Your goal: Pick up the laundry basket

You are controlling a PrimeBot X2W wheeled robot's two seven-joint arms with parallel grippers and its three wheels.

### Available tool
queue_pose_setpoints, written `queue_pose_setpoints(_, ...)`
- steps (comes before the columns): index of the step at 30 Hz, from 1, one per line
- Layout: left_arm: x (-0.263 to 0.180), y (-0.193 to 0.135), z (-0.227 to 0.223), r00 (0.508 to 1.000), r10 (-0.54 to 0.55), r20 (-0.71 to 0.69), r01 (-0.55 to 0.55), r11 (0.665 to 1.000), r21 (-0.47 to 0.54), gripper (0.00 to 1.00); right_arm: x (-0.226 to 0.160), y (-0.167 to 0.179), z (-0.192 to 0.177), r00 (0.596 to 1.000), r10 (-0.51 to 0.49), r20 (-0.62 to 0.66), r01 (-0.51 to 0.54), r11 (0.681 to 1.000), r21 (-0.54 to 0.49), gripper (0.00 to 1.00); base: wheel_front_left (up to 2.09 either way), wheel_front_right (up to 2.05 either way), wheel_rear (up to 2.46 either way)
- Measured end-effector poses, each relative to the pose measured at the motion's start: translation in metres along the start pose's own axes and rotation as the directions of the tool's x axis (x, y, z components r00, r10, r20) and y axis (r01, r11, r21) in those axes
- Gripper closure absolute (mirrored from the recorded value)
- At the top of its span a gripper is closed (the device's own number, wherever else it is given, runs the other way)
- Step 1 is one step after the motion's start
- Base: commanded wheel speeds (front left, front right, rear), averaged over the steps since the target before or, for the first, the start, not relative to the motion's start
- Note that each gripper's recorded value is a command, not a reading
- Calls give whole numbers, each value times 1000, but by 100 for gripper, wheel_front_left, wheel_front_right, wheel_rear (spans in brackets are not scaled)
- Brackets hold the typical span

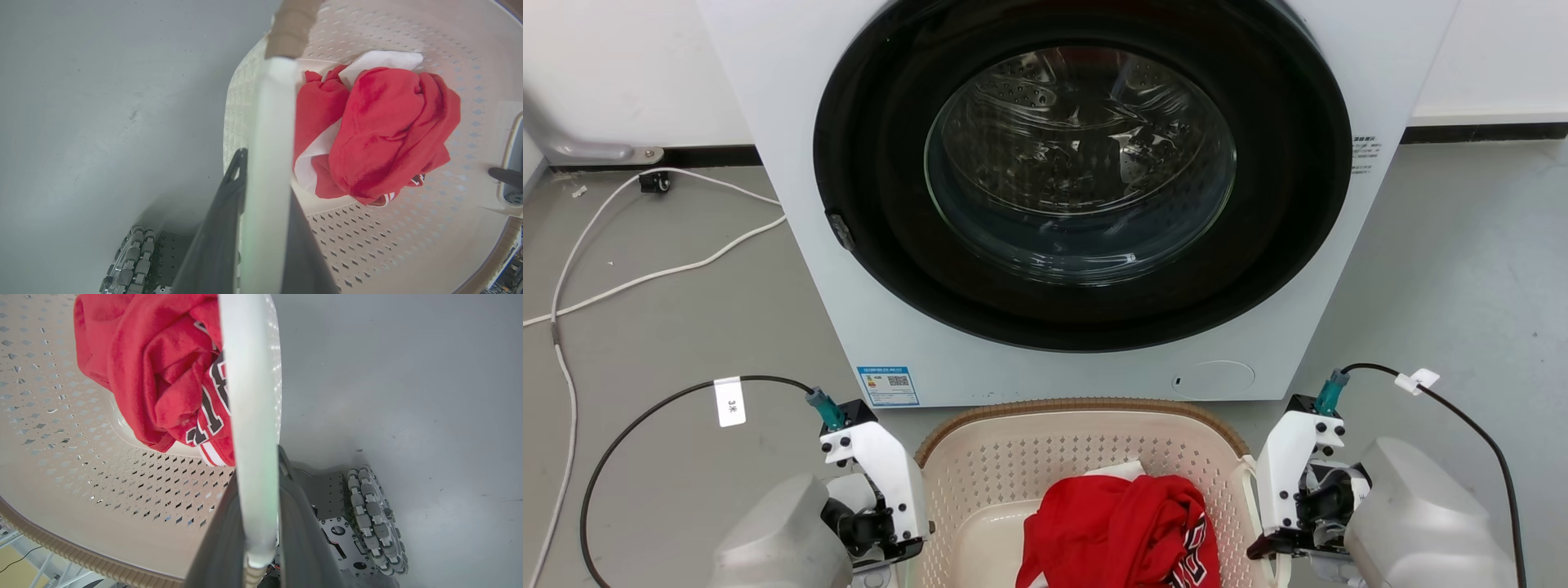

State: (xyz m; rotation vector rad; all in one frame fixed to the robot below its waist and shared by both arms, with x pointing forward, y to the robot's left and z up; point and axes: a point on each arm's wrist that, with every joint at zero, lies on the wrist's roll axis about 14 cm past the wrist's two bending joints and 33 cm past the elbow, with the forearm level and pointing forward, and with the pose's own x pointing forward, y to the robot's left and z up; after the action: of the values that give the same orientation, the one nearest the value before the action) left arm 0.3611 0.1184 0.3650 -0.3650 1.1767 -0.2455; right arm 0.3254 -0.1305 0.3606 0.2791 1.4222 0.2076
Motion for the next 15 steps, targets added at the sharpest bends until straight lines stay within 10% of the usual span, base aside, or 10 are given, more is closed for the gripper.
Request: queue_pose_setpoints(15,1,-2,-2,1000,-5,-2,5,1000,-1,100,1,-2,-3,1000,0,-2,0,1000,13,100,0,0,0)
